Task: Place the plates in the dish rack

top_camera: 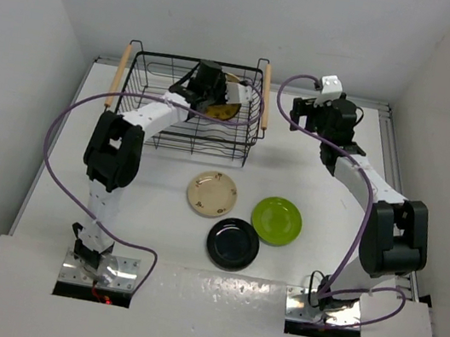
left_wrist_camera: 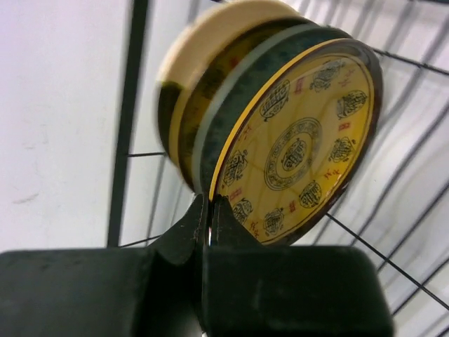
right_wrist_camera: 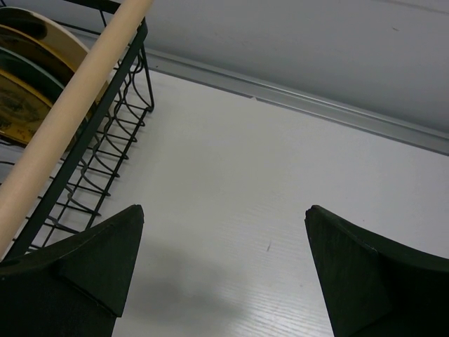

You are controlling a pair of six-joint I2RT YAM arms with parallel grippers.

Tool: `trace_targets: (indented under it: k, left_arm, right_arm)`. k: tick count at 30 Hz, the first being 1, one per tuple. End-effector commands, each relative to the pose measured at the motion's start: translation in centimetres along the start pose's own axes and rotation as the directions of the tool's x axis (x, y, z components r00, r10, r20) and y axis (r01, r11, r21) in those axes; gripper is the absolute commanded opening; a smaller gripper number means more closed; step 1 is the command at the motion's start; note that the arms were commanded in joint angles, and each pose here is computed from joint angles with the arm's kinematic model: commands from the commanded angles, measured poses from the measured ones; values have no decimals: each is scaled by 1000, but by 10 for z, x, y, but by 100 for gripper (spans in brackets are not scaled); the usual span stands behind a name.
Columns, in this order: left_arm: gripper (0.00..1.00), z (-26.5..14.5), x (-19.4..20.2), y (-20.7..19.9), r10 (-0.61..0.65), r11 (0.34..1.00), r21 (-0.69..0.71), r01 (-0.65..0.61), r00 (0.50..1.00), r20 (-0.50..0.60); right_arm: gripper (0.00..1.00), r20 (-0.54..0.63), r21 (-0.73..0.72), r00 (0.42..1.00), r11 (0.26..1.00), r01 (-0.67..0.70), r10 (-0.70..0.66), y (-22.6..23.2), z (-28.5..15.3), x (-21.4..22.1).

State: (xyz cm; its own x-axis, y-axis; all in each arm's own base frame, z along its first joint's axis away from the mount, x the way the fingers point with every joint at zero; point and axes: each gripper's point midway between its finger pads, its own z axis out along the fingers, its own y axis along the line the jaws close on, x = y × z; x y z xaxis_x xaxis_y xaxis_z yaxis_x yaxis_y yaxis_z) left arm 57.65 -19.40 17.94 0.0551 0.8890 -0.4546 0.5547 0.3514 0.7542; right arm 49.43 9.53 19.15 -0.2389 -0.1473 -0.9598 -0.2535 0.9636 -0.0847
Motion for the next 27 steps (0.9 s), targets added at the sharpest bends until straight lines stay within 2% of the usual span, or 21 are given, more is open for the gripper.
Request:
trace_targets:
  k: [1, 4, 5, 6, 7, 9, 10, 11, 12, 13, 14, 17, 19, 20, 21, 23, 27]
  left_arm:
    - [0, -10, -11, 8, 69, 997, -33, -68, 997, 31]
    - [0, -10, -3, -5, 71, 998, 3, -71, 997, 11]
    - [0, -10, -3, -6, 58, 998, 4, -58, 998, 10]
    - [3, -10, -3, -6, 49, 999, 4, -49, 999, 10]
    - [14, -10, -7, -10, 41, 999, 8, -41, 999, 17]
    - [29, -13, -11, -3, 29, 1000, 3, -29, 999, 21]
    - [43, -14, -13, -1, 16, 1000, 0, -16, 1000, 22]
    - [50, -17, -19, 7, 6, 1000, -10, -6, 1000, 29]
    - [55, -19, -20, 12, -12, 1000, -19, 13, 1000, 25]
    - [61, -21, -24, 18, -13, 1000, -26, 14, 999, 29]
    - [64, -23, -27, 22, -25, 999, -29, 26, 999, 32]
    - [69, -30, -36, 37, -37, 998, -45, 39, 998, 44]
    - [71, -40, -45, 42, -44, 998, -46, 46, 998, 55]
    - [72, -42, -48, 46, -44, 997, -55, 47, 997, 62]
    - [72, -48, -54, 47, -50, 997, -61, 54, 997, 64]
    - [73, -60, -58, 59, -64, 994, -86, 70, 996, 69]
    - [73, -86, -59, 67, -121, 989, -75, 124, 992, 44]
  right_arm:
    - [96, 88, -4, 996, 1000, 30, -30, 0, -5, -32]
    - [99, 51, -46, 998, 998, 33, -30, 4, -4, -27]
    - [99, 18, -87, 1000, 996, -9, 10, 8, -2, -20]
    - [99, -89, -137, 995, 989, -60, 48, 10, -2, -10]
    - [99, -145, -158, 986, 982, -103, 80, 12, -1, 1]
    - [99, -268, -182, 947, 956, -232, 178, 15, -12, 20]
    - [99, -279, -179, 940, 951, -253, 198, 15, -22, 26]
    - [99, -241, -187, 942, 942, -280, 232, 16, -23, 19]
    - [99, -268, -182, 931, 936, -300, 246, 20, -45, 41]
    - [99, -269, -177, 927, 933, -314, 261, 21, -51, 45]
    - [99, -318, -159, 907, 927, -339, 277, 23, -61, 65]
    - [99, -384, -96, 849, 899, -428, 363, 25, -84, 88]
    - [97, -451, -6, 762, 852, -524, 465, 27, -103, 114]
    - [96, -461, 13, 741, 838, -545, 489, 28, -109, 119]
    - [92, -495, 70, 687, 812, -579, 532, 31, -119, 137]
    - [88, -541, 103, 643, 801, -590, 542, 37, -131, 152]
    - [78, -631, 220, 519, 775, -593, 576, 46, -163, 196]
